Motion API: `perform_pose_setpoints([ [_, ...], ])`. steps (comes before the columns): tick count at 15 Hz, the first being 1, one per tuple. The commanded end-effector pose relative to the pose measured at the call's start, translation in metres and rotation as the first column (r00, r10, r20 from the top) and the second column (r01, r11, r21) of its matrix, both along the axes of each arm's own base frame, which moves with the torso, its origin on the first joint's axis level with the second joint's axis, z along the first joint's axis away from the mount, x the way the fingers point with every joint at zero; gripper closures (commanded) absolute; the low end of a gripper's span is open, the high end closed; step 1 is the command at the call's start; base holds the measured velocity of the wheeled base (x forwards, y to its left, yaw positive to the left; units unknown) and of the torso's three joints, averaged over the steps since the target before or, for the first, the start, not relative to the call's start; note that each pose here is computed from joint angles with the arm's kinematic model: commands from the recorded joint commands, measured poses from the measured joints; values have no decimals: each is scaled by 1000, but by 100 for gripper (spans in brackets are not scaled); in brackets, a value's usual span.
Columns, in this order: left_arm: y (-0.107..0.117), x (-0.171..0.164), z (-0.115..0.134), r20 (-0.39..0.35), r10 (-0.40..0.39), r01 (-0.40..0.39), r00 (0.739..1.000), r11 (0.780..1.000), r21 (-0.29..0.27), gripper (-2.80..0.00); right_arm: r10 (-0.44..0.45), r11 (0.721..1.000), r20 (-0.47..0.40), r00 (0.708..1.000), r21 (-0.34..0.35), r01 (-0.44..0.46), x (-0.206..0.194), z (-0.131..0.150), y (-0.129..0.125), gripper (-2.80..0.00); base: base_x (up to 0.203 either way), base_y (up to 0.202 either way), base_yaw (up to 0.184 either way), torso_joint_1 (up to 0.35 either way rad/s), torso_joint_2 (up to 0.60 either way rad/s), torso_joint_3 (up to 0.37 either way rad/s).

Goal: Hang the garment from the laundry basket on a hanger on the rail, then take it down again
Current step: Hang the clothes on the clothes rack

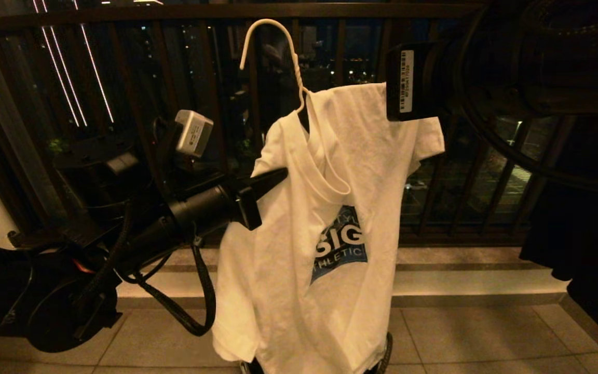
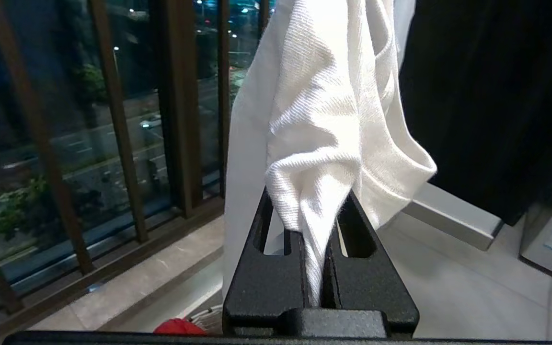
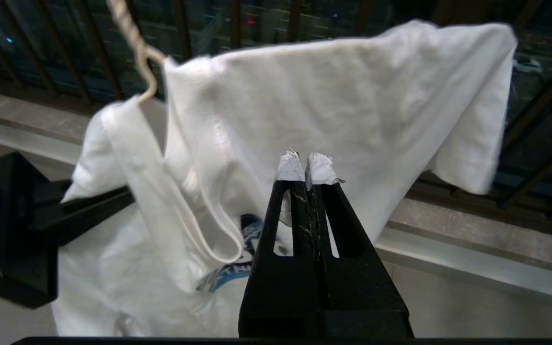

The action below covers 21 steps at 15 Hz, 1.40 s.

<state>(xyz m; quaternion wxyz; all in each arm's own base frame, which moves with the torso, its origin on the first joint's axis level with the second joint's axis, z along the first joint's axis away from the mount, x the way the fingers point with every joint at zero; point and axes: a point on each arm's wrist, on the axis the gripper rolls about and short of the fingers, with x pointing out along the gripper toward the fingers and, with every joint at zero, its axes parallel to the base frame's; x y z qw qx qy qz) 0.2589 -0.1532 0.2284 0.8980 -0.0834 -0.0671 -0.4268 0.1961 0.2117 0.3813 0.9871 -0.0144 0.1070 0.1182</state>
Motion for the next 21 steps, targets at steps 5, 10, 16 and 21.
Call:
perform_pose_setpoints([
  [5, 1, -3, -8, -20, -52, 52, 998, 998, 19, 0, -1, 1000, 11, 1000, 16, 1, -17, 13, -20, 0, 0, 0, 0, 0, 0, 0],
  [10, 7, -10, -12, -64, -167, 168, 984, 986, 17, 0, 137, 984, -135, 981, -93, -151, -42, 8, -46, 0, 0, 0, 0, 0, 0, 0],
  [16, 17, -31, -9, -86, -320, 322, 944, 947, 12, 0, 200, 922, -123, 972, -311, -229, -44, 6, -48, -280, 0, 0, 0, 0, 0, 0],
  [21, 21, -40, -9, -92, -391, 395, 916, 918, 26, 0, 292, 861, -126, 948, -397, -318, -24, 4, -57, -280, 0, 0, 0, 0, 0, 0],
])
